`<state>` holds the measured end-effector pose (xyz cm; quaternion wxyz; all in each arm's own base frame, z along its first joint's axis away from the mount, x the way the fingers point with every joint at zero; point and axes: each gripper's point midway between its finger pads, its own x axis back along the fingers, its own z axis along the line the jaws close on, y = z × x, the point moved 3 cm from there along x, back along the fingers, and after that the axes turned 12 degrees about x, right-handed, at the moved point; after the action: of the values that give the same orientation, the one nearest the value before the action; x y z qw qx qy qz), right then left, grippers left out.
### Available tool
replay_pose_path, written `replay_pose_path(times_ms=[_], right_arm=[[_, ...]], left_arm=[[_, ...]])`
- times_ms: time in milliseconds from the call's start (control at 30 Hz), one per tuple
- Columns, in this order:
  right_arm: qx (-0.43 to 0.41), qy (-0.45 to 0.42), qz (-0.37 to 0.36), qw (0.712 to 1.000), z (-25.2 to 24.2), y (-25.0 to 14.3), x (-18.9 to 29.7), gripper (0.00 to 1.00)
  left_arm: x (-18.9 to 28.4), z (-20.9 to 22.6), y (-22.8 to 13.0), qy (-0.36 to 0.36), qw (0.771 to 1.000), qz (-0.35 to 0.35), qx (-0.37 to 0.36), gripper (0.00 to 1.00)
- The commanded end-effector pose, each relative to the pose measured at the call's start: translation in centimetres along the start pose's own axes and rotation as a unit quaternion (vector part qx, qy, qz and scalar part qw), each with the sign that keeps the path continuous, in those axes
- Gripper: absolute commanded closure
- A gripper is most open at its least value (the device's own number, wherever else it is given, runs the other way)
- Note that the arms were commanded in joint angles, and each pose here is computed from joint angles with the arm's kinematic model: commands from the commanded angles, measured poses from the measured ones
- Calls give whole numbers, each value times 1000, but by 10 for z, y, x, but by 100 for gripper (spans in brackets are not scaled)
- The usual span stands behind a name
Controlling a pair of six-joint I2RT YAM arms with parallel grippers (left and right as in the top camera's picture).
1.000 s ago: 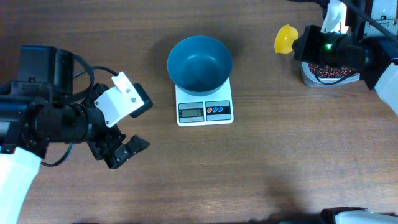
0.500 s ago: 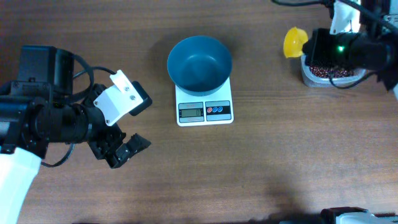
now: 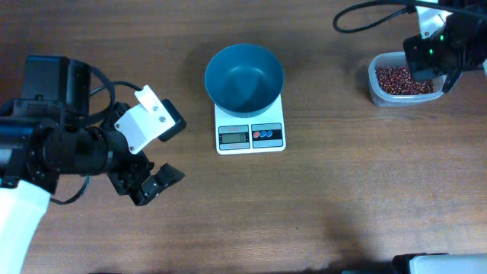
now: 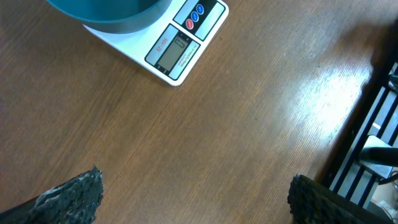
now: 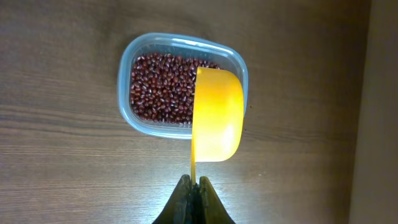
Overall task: Scoop item into bowl and weigh 50g on scale
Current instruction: 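Lower the yellow scoop into the red bean tub with the right gripper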
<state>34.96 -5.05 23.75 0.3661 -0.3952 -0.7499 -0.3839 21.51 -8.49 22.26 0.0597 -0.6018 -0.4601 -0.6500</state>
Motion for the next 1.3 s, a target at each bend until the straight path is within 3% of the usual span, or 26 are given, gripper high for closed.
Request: replay_pose_path(times_ms=[0, 100, 567, 833, 967, 1267], right_arm=[[-7, -5, 37, 999, -12, -9, -26, 96], [-25, 30, 50, 998, -13, -14, -49, 96], [-21, 29, 97, 995, -6, -11, -116, 96], [-118, 177, 50, 976, -3, -23, -127, 96], [-159, 186, 53, 968, -14, -34, -130, 96], [-165, 228, 82, 956, 4, -42, -154, 96]], left_arm=[[6, -1, 5, 2, 1000, -16, 3, 1], [6, -1, 5, 2, 1000, -16, 3, 1], [6, -1, 5, 2, 1000, -16, 3, 1], [6, -1, 5, 2, 1000, -16, 3, 1], [6, -1, 5, 2, 1000, -16, 3, 1], [6, -1, 5, 2, 1000, -16, 3, 1]])
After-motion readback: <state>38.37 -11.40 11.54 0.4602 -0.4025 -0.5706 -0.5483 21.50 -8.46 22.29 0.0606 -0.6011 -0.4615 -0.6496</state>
